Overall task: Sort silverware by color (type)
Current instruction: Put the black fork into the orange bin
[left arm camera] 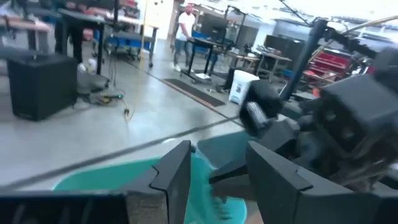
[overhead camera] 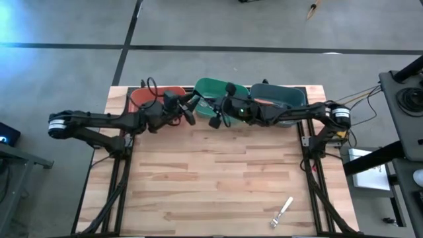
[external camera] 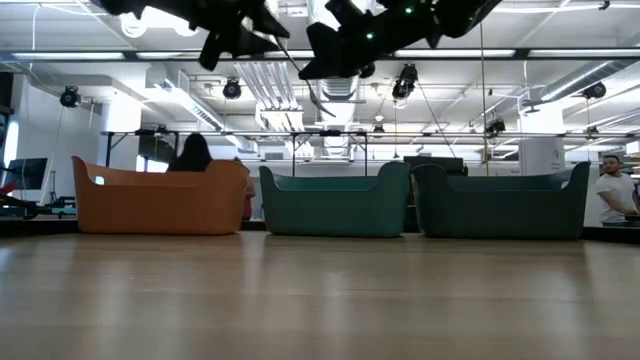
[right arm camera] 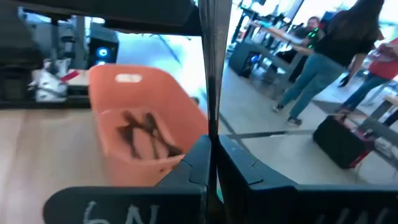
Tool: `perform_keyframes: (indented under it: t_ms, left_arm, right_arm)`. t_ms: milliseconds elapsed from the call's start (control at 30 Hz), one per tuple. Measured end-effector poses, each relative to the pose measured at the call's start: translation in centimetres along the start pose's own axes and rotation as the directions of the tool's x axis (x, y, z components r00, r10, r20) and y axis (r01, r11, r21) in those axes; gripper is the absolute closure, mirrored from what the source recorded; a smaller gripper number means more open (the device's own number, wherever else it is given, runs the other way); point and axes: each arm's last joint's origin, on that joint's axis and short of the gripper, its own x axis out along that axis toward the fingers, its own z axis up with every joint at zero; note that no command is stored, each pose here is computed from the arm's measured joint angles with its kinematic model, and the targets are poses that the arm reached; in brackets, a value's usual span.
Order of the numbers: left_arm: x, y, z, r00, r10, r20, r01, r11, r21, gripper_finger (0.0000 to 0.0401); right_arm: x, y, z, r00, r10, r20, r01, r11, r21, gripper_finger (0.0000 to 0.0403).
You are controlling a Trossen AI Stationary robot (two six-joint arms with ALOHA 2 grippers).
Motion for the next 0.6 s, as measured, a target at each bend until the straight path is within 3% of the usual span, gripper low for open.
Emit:
perform_keyframes:
  t_ms: [233,600]
  left_arm:
    - [1.1,-0.8,1.5,0.991,0.129,0.036,-0.132,0.987,0.087,0.0265]
    - [1.4,0.2,2.2,0.980,0.183,0.073,-0.188,0.979,0.081,0.0274]
  right_arm:
    - [1.5,-1.1,1.6,0.999,-0.036,0.031,0.038,0.997,-0.073,0.0394]
    - [1.0,-1.5,2.6,0.998,-0.019,0.060,0.025,0.994,-0.103,0.0394]
